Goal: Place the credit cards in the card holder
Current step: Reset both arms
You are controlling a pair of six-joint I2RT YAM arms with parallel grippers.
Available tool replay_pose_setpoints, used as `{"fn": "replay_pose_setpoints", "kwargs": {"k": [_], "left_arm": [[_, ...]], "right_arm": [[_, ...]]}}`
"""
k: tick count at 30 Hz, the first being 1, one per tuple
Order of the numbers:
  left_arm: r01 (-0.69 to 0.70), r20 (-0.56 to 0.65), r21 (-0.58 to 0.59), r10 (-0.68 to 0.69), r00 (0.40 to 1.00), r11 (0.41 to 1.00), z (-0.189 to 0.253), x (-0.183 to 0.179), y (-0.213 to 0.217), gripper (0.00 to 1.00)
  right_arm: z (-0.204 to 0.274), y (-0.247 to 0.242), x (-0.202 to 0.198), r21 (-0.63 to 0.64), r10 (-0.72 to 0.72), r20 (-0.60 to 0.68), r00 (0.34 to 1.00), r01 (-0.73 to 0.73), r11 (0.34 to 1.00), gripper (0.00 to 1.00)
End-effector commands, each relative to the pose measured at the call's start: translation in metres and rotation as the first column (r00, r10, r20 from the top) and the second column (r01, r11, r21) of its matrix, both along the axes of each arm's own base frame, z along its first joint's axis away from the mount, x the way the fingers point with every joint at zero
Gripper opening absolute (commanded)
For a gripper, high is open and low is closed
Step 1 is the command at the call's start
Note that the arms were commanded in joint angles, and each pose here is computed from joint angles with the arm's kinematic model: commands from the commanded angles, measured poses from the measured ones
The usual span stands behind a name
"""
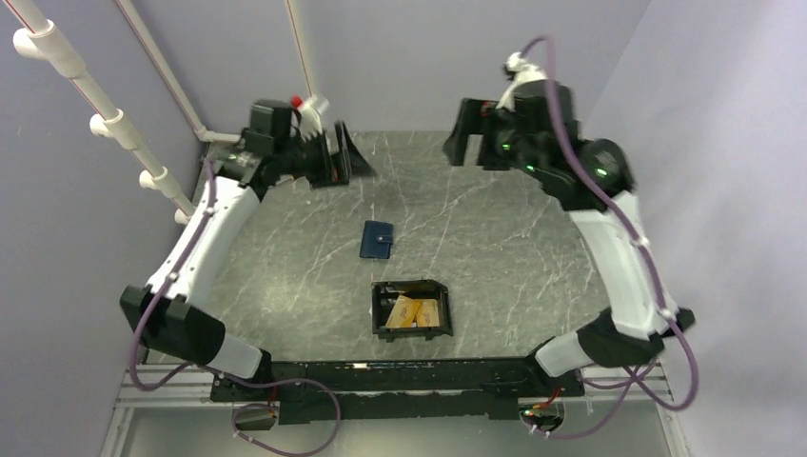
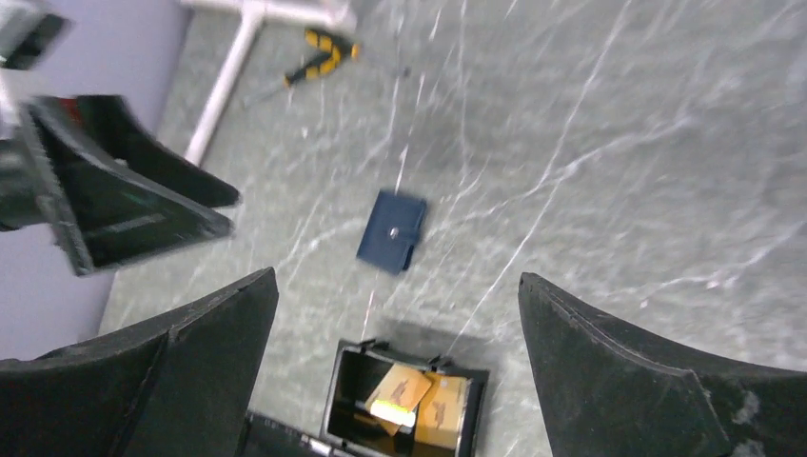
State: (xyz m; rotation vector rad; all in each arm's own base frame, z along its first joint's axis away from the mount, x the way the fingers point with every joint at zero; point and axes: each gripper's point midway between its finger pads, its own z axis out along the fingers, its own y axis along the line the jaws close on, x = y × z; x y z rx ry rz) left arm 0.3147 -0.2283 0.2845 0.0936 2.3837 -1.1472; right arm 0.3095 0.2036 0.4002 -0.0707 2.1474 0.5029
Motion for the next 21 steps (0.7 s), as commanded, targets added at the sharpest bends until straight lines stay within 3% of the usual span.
{"fn": "replay_pose_setpoints", "kwargs": {"k": [1,4,8,12,15,21], "left_arm": [[-0.148,0.396,-0.079,0.168,0.903,0.986,0.128,0.015,0.021,1.00],[-0.226,0.516,-0.129,0.260,0.816,0.965,0.171,0.011,0.038,0.99],[-0.333,0.657,-0.232,0.400,0.639,0.914,0.236,0.000,0.068,0.99],[-0.383,0.731,-0.295,0.465,0.500,0.876,0.274,-0.010,0.090,0.99],[-0.410,0.763,-0.274,0.456,0.457,0.870,0.282,-0.011,0.098,0.99],[-0.434,0.777,-0.239,0.439,0.451,0.869,0.281,-0.006,0.101,1.00]], "right_arm": [[0.041,-0.069,-0.026,-0.086,-0.167,0.147,0.975,0.181,0.980,1.00],[0.078,-0.095,-0.038,-0.019,-0.236,0.289,0.928,0.252,0.968,1.00],[0.134,-0.134,-0.064,0.116,-0.358,0.441,0.823,0.343,0.932,1.00],[0.160,-0.163,-0.081,0.223,-0.471,0.484,0.737,0.417,0.881,1.00],[0.163,-0.170,-0.088,0.251,-0.496,0.477,0.726,0.428,0.868,1.00],[0.152,-0.170,-0.092,0.219,-0.481,0.454,0.750,0.429,0.876,1.00]]}}
